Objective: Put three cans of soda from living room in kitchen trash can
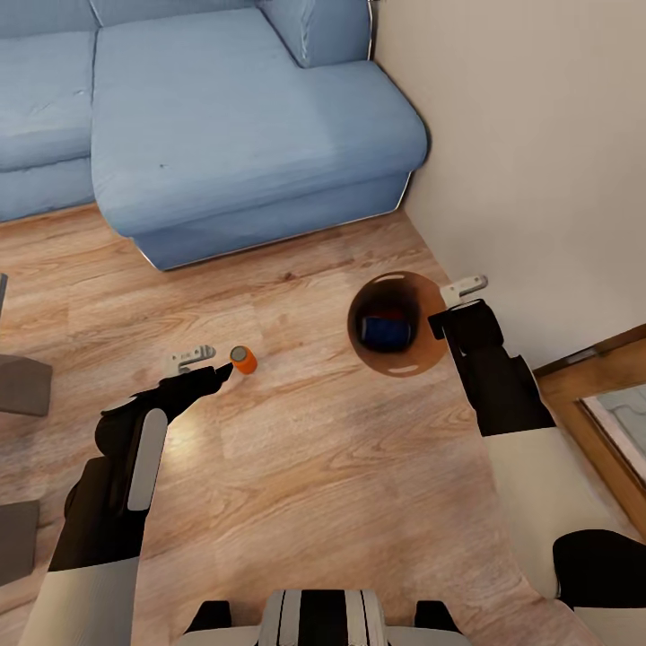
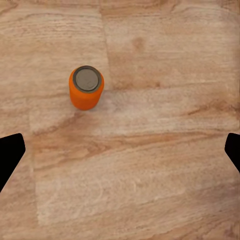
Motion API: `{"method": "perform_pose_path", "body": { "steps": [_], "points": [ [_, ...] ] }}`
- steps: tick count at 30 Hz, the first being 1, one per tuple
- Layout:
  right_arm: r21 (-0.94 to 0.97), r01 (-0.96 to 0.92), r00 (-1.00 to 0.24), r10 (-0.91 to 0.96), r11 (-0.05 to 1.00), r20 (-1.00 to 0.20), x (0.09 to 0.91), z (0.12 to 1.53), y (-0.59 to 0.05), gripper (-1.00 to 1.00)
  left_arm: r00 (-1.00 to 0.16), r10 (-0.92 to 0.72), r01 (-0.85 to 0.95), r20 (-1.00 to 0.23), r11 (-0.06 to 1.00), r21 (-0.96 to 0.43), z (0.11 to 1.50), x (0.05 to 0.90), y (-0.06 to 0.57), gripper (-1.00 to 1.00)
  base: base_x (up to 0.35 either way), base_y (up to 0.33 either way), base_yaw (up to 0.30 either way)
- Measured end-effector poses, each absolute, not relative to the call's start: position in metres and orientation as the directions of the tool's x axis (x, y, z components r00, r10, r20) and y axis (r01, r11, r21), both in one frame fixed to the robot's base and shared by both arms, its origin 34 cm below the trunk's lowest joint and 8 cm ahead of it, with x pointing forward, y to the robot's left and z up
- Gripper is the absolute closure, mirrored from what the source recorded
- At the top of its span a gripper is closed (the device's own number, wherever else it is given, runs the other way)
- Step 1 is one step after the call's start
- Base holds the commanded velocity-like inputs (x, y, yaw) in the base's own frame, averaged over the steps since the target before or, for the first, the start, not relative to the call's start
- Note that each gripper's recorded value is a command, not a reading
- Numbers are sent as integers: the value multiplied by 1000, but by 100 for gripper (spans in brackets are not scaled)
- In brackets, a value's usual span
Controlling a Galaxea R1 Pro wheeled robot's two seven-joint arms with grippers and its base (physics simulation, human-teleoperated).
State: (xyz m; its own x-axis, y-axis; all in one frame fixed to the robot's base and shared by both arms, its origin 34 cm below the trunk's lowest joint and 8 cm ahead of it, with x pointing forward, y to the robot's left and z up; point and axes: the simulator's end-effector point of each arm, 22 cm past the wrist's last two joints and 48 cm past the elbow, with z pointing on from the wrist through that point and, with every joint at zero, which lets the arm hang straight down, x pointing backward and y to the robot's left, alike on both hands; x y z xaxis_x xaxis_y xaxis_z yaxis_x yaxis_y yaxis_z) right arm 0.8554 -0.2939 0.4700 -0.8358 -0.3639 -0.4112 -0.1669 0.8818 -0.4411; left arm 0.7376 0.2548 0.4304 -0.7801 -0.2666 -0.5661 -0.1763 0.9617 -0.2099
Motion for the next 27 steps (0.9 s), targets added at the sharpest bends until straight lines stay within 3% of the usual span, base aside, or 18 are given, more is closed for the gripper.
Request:
{"method": "perform_pose_path", "body": {
  "steps": [8, 27],
  "points": [
    [-441, -161, -831, -363, 883, -423, 858, 479, -294, 100, -775, -269, -174, -572, 961, -216, 437, 740, 254, -100, 40, -9, 0],
    [-449, -152, -824, -364, 881, -435, 858, 495, -296, 100, -757, -270, -168, -594, 960, -223, 455, 746, 254, -100, 274, -2, 0]
  ]
}}
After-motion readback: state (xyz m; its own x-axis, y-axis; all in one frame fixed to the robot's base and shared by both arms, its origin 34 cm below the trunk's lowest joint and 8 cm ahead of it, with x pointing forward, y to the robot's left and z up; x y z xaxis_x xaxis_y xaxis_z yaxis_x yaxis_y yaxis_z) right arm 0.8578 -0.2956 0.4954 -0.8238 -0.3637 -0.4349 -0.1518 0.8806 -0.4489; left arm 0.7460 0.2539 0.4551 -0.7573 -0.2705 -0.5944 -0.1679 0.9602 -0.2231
